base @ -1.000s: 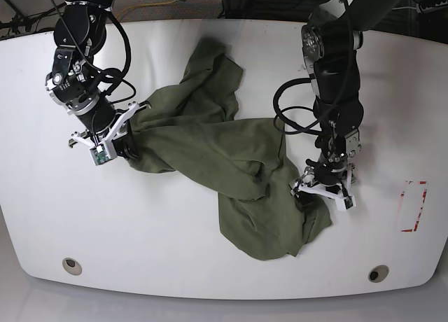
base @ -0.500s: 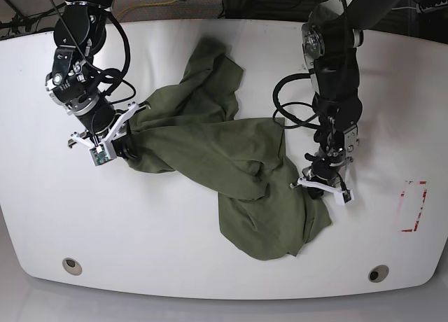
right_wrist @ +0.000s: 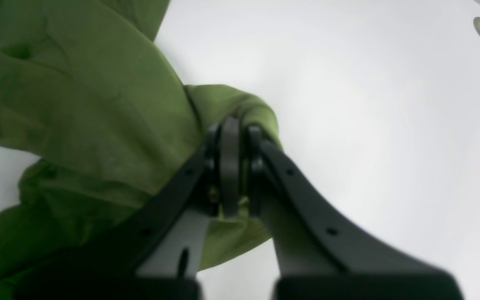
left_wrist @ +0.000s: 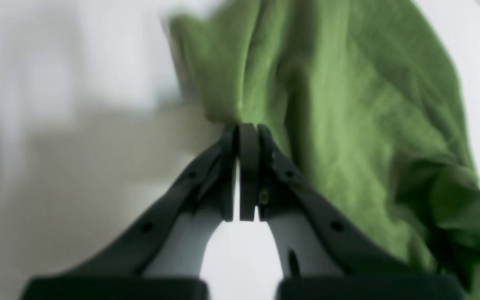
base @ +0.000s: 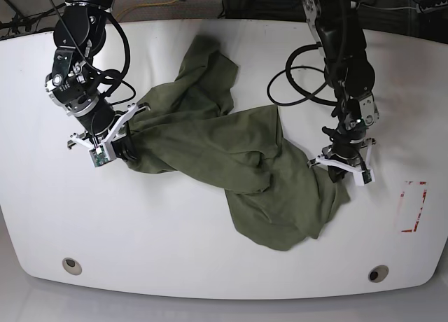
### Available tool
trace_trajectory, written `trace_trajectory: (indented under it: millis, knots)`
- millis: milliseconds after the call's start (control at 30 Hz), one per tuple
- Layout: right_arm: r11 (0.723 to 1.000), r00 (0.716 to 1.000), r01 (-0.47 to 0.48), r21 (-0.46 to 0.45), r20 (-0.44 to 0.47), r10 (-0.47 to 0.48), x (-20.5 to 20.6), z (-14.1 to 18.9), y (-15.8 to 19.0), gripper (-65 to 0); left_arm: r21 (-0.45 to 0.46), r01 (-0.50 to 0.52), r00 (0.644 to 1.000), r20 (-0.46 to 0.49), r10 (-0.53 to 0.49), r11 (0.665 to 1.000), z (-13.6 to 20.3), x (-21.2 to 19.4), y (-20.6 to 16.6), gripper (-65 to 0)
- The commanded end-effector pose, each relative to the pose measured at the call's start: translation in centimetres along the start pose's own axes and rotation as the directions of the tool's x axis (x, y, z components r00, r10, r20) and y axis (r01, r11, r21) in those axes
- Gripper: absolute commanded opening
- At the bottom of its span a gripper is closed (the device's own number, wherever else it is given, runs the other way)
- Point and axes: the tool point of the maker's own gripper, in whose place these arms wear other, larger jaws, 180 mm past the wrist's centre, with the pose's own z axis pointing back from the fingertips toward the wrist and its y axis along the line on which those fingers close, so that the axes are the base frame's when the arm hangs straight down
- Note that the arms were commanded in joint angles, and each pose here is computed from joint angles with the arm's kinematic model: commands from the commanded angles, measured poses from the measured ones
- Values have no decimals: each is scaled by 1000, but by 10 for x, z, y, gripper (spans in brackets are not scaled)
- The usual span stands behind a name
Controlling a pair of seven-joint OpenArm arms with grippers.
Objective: Fold the T-shirt properly
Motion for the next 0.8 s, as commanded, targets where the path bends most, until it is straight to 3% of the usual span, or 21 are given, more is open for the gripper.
trace_trajectory:
  millis: [0,233,400,567,667,767]
  knots:
    - [1000,998,-11,-1,61,11,18,3,-2,-650,-2,50,996,70,-50,999,18,29,2,-650]
    - [1000,997,-10,2,75,10,23,1,-3,-650,-29,242,968,77,-239,970,84,27,12,-650]
    - [1000,997,-8,4,76,8,22,2,-2,-650,27,304,950,65,-305,952,133,22,38,-650]
    - [1000,997,3,11,80,-4,22,0,2,-650,-2,344,939,27,-343,939,145,8,44,-637]
    - [1000,996,18,18,84,-20,22,-1,6,-650,-13,357,934,35,-356,934,147,11,48,-525]
    - [1000,996,21,17,88,-22,23,-2,6,-650,-14,359,929,101,-355,933,136,36,39,-318]
